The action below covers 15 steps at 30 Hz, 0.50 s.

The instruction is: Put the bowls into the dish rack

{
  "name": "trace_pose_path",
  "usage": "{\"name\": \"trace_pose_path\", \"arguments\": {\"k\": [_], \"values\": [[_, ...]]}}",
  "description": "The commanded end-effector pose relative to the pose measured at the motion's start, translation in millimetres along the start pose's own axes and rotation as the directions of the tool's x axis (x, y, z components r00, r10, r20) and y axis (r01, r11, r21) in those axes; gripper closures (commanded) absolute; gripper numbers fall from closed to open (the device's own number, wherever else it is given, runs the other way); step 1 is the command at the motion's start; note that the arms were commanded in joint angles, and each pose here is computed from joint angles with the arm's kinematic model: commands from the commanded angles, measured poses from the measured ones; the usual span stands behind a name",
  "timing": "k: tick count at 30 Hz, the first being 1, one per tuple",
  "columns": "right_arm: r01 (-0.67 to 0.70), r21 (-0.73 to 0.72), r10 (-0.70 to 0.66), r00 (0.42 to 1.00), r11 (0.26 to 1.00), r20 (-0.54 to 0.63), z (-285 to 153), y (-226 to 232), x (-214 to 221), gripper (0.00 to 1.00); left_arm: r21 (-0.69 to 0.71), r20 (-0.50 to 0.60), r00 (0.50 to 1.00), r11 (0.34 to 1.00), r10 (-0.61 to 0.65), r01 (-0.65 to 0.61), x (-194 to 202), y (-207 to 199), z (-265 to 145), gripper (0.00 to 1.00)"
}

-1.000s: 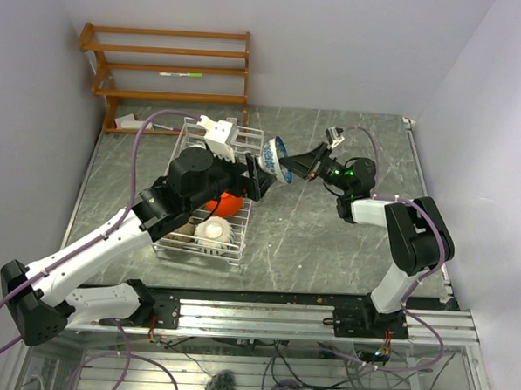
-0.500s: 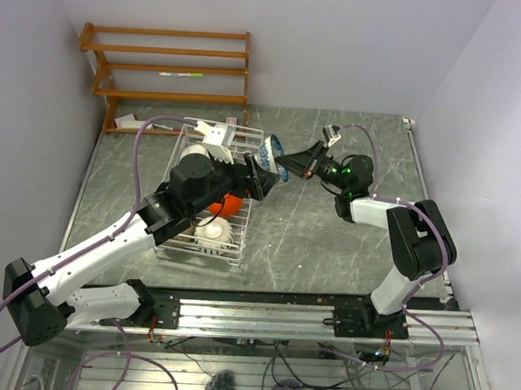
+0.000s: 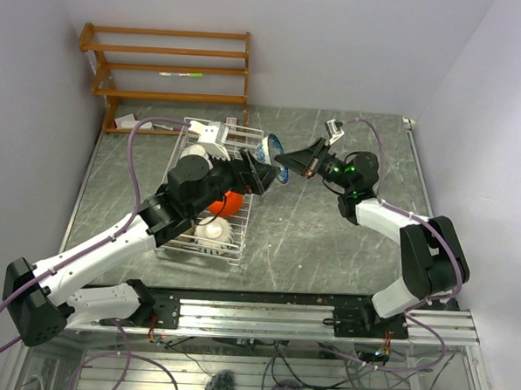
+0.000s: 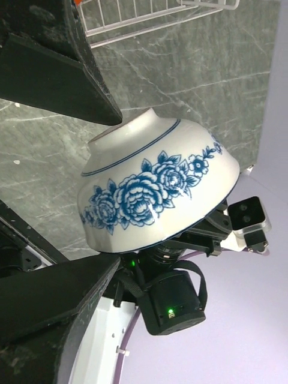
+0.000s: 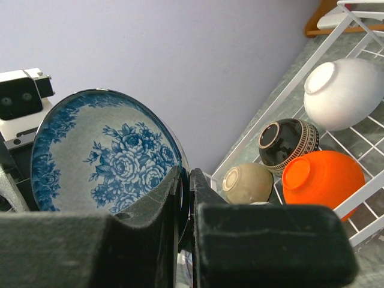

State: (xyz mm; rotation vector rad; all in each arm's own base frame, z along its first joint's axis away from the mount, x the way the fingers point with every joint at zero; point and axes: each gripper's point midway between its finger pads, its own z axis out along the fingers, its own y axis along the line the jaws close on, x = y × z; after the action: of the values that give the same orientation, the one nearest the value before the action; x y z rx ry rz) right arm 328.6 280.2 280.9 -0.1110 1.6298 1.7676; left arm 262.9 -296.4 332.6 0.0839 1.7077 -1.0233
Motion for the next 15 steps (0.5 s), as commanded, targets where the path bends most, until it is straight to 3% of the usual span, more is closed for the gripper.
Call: {"name": "trace_pose_path", "arguments": {"k": [1, 15], "values": [[0.067, -0.017, -0.066, 0.997, 0.998, 0.028, 7, 20, -11, 1.00, 0.035, 0.128, 0.992, 0.999, -0.019, 0.015, -27, -9, 1, 0.01], [0.036, -0.042, -0.035, 0.999, 0.998, 0.020, 20, 21, -6, 1.00, 0.000, 0.119, 0.992, 1.000, 0.030, -0.030, -19, 2, 5, 0.00]]}}
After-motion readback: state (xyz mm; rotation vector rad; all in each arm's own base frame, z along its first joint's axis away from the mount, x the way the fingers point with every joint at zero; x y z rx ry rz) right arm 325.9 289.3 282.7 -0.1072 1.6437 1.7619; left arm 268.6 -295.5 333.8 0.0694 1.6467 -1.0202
